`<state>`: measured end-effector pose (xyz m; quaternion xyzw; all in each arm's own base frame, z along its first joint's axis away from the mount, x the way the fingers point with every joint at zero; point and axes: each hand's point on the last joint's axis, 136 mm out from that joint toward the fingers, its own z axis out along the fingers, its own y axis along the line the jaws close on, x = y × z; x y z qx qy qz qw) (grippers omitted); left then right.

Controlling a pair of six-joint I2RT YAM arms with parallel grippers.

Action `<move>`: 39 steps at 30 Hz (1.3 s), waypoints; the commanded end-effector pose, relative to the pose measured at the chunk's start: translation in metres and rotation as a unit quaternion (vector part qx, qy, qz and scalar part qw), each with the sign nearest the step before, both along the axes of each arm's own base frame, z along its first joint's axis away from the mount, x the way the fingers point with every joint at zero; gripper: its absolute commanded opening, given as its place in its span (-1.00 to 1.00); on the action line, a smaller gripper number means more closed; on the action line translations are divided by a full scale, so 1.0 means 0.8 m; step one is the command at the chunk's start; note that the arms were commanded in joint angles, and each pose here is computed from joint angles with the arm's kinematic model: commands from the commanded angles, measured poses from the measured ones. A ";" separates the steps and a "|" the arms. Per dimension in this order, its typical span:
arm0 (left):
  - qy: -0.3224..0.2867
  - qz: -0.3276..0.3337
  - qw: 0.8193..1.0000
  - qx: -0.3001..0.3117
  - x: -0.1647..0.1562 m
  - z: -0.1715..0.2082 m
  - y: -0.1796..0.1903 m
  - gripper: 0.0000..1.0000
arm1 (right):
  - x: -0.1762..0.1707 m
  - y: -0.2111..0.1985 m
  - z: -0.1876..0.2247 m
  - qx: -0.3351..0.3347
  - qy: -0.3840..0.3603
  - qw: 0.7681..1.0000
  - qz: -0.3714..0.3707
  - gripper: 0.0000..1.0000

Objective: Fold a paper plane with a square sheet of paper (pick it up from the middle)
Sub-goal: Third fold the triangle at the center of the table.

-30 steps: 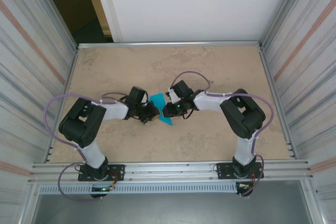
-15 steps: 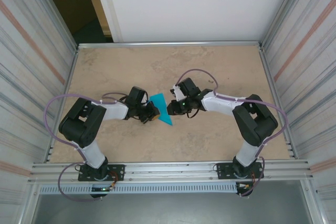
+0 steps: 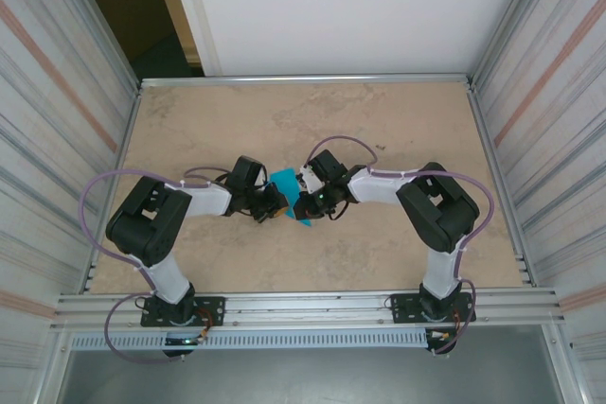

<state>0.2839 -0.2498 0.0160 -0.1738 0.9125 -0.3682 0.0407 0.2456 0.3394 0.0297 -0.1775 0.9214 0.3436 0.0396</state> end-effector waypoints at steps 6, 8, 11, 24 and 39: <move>0.051 0.009 0.997 0.065 -0.030 -0.040 0.029 -0.80 | 0.008 0.002 -0.004 0.003 0.004 1.000 0.001 -0.79; 0.050 0.008 0.997 0.065 -0.030 -0.039 0.029 -0.80 | 0.009 0.000 -0.006 0.000 0.004 1.000 0.000 -0.79; 0.048 0.007 0.997 0.063 -0.029 -0.036 0.028 -0.80 | 0.009 -0.003 -0.010 -0.007 0.005 1.000 -0.001 -0.79; 0.038 0.002 0.998 0.059 -0.022 -0.027 0.023 -0.80 | 0.008 -0.010 -0.021 -0.026 0.007 1.000 -0.001 -0.81; -0.021 -0.023 0.999 0.027 -0.004 0.022 0.006 -0.75 | 0.006 -0.013 -0.031 -0.039 0.021 0.999 -0.003 -0.81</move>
